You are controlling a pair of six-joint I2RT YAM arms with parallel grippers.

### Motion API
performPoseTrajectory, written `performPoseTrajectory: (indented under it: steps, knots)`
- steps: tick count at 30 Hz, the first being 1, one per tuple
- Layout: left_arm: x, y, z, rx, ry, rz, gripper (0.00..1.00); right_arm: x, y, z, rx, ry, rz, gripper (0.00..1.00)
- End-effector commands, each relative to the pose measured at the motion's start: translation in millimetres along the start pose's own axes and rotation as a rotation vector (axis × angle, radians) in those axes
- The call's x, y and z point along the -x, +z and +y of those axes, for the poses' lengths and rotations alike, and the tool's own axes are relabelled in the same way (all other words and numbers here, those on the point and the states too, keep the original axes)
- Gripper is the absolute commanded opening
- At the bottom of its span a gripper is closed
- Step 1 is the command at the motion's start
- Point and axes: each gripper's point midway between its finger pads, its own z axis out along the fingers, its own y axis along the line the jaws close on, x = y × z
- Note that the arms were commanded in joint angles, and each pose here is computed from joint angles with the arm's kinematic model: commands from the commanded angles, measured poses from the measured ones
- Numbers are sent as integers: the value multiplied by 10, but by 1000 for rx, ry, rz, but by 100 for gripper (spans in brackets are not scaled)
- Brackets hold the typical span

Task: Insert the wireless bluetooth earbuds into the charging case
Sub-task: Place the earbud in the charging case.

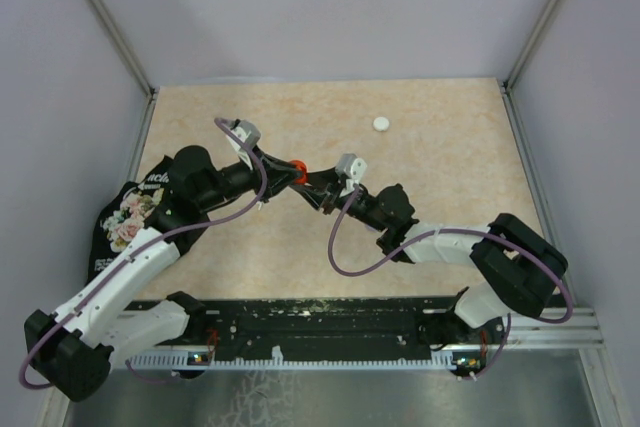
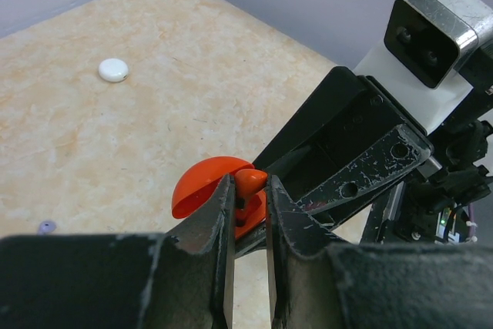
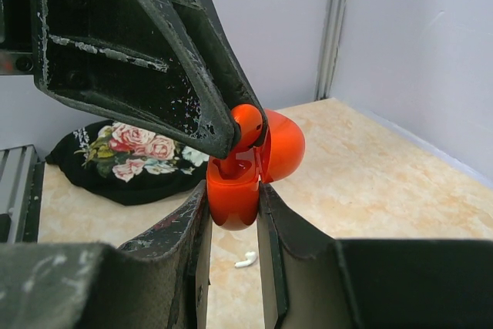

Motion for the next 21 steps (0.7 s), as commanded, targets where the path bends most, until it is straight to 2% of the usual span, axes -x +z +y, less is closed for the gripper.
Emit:
performPoseTrajectory:
  steps: [1, 13, 18, 21]
  knots:
    - [-61, -28, -62, -25, 17, 31, 14, 548, 127, 34, 21, -36, -181, 0]
    - [-124, -42, -100, -59, 53, 79, 15, 563, 110, 54, 32, -45, -182, 0]
    - [-93, -48, -110, -60, 56, 74, 25, 557, 104, 64, 37, -49, -178, 0]
    - [-38, -49, -122, -58, 52, 63, 35, 547, 99, 64, 37, -48, -177, 0]
